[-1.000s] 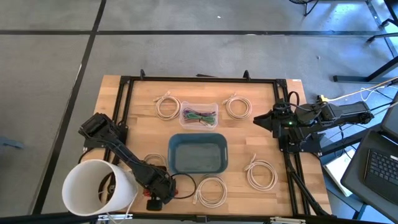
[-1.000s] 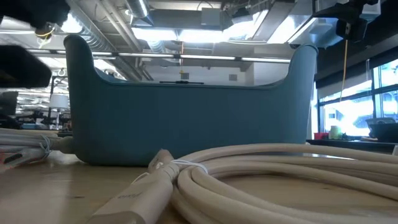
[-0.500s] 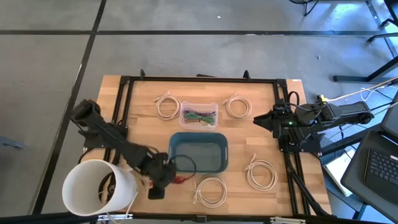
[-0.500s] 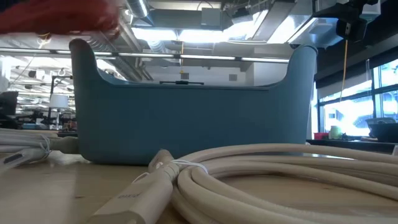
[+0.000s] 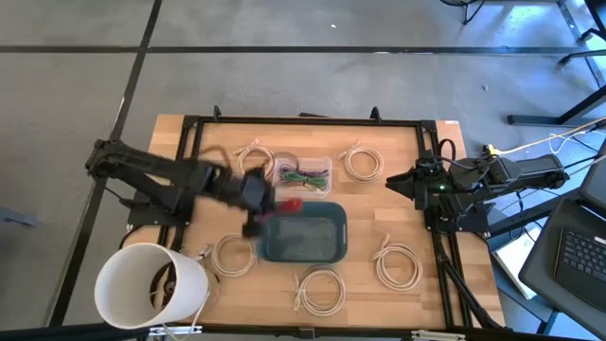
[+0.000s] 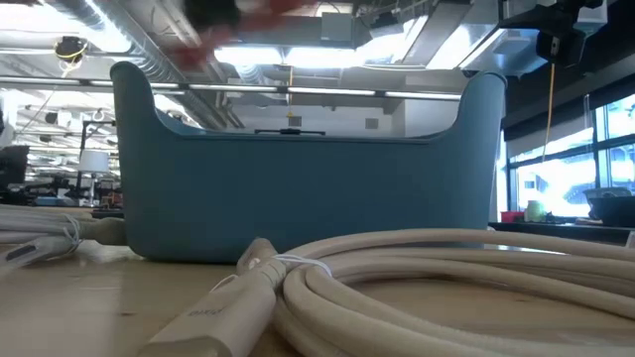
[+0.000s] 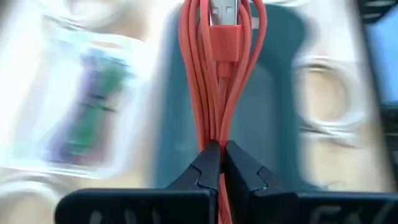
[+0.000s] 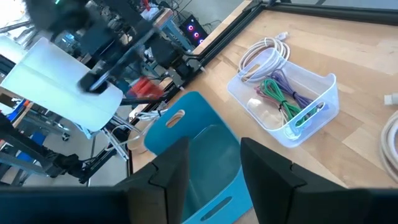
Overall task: Pick & Place USB Port
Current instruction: Put the red charger cable into the transparent bin
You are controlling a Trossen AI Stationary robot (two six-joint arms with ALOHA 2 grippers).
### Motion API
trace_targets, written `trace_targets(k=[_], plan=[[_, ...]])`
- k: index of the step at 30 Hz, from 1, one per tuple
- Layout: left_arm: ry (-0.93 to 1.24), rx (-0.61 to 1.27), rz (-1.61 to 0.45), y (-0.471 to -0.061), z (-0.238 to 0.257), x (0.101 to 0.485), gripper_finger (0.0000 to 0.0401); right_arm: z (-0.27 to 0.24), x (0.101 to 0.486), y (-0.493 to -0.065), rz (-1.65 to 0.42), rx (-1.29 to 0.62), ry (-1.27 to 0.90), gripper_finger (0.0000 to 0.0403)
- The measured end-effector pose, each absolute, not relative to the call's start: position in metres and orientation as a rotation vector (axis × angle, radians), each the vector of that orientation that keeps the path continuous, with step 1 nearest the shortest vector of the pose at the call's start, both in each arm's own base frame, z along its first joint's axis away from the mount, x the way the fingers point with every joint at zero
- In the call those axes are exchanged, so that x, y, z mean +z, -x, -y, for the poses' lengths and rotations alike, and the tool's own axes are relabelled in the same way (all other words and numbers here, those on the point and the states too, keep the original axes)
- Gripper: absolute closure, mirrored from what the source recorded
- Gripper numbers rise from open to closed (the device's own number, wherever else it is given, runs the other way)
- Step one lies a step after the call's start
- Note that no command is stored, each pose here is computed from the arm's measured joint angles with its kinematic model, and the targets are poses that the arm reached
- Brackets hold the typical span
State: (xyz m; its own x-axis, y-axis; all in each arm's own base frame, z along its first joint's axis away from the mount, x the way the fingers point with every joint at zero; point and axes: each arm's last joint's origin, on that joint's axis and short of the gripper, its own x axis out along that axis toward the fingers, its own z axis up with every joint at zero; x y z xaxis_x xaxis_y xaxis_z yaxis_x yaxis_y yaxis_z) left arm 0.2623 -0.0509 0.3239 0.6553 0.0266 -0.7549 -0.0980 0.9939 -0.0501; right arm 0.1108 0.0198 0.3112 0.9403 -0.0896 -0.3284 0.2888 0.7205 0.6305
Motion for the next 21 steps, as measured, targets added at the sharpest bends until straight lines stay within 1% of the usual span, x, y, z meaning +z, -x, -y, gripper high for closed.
trace_targets(k=[4, 7, 10, 12, 15, 19, 21], plan=[[0.000, 0.159, -0.864, -0.270, -0.011, 0.326, 0.0399, -0.020, 0.311, -0.111, -0.284, -0.215, -0.738, 0.0256], [-0.007, 0.211, -0.851, -0.275, -0.053, 0.336, 0.0399, -0.020, 0.311, -0.111, -0.288, -0.213, -0.716, 0.0256], [-0.024, 0.227, -0.835, -0.287, -0.086, 0.348, 0.0399, -0.020, 0.310, -0.111, -0.296, -0.214, -0.703, 0.0256], [-0.048, 0.205, -0.858, -0.301, -0.099, 0.352, 0.0399, -0.020, 0.310, -0.110, -0.301, -0.212, -0.683, 0.0256], [-0.100, 0.141, -0.966, -0.326, -0.106, 0.347, 0.0399, -0.020, 0.309, -0.110, -0.308, -0.215, -0.678, 0.0256], [-0.146, 0.063, -1.188, -0.350, -0.109, 0.321, 0.0399, -0.019, 0.308, -0.109, -0.324, -0.222, -0.676, 0.0256], [-0.150, 0.042, -1.250, -0.358, -0.110, 0.306, 0.0399, -0.019, 0.306, -0.109, -0.339, -0.227, -0.670, 0.0256]])
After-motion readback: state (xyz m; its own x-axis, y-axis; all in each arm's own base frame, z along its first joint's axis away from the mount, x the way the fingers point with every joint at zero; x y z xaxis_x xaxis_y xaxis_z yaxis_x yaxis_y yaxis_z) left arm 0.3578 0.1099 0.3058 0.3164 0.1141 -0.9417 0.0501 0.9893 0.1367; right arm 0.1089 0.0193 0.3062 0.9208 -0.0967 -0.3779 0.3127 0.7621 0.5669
